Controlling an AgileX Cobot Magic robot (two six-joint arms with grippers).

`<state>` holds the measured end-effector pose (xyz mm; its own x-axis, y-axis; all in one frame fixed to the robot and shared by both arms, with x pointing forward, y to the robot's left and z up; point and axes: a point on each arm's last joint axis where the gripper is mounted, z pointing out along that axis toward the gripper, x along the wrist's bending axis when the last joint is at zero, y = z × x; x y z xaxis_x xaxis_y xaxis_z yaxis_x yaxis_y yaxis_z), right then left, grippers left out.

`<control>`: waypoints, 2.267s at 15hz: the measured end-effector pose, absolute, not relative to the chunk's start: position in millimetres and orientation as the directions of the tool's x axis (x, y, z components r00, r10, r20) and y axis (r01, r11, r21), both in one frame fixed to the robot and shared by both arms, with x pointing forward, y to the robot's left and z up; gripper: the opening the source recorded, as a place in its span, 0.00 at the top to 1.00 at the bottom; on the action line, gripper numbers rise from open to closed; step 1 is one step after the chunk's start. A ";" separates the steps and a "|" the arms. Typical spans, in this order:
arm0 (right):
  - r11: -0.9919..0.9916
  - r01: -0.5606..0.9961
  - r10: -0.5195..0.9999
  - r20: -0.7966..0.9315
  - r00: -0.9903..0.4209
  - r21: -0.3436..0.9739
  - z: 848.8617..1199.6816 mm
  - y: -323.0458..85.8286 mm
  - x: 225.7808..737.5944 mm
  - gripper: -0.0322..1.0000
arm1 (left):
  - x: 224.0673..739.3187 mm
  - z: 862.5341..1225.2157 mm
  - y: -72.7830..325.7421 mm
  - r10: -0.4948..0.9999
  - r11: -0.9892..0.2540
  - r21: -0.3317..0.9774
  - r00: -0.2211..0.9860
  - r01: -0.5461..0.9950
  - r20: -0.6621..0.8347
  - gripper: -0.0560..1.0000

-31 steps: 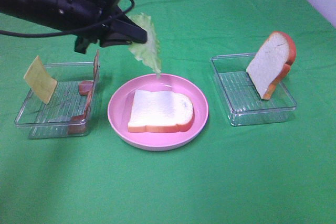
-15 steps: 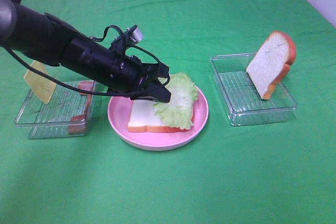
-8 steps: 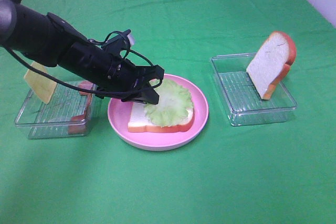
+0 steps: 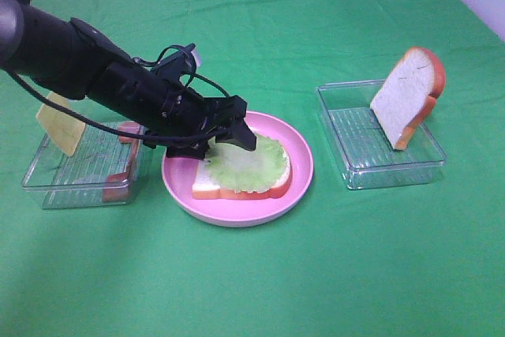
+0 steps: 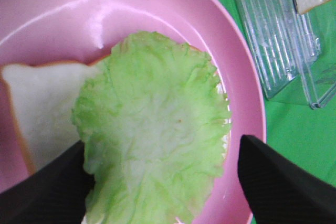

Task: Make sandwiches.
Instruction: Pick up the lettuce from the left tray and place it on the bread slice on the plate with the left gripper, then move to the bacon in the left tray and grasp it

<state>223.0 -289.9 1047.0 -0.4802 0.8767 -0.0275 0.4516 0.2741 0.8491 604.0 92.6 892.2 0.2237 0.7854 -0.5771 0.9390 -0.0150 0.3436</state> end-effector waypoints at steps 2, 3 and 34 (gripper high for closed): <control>0.274 0.452 0.877 -0.028 -0.480 0.849 1047.0 -289.9 223.0 0.15 | 604.0 903.8 92.6 0.779 -0.012 0.368 0.239 0.930 -0.579 0.25; 0.274 0.452 0.877 -0.028 -0.480 0.849 1047.0 -289.9 223.0 0.15 | 603.8 910.8 92.9 0.776 -0.012 0.384 0.251 0.923 -0.578 0.25; 0.274 0.452 0.877 -0.028 -0.480 0.849 1047.0 -289.9 223.0 0.15 | 699.8 990.0 150.5 0.996 -0.017 0.219 0.036 0.976 -0.084 0.26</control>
<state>223.0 -289.9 1047.0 -0.4802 0.8767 -0.0275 0.4516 0.2741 0.8491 699.8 150.5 990.0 0.0363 0.9958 -0.0839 0.9755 -0.0171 0.2191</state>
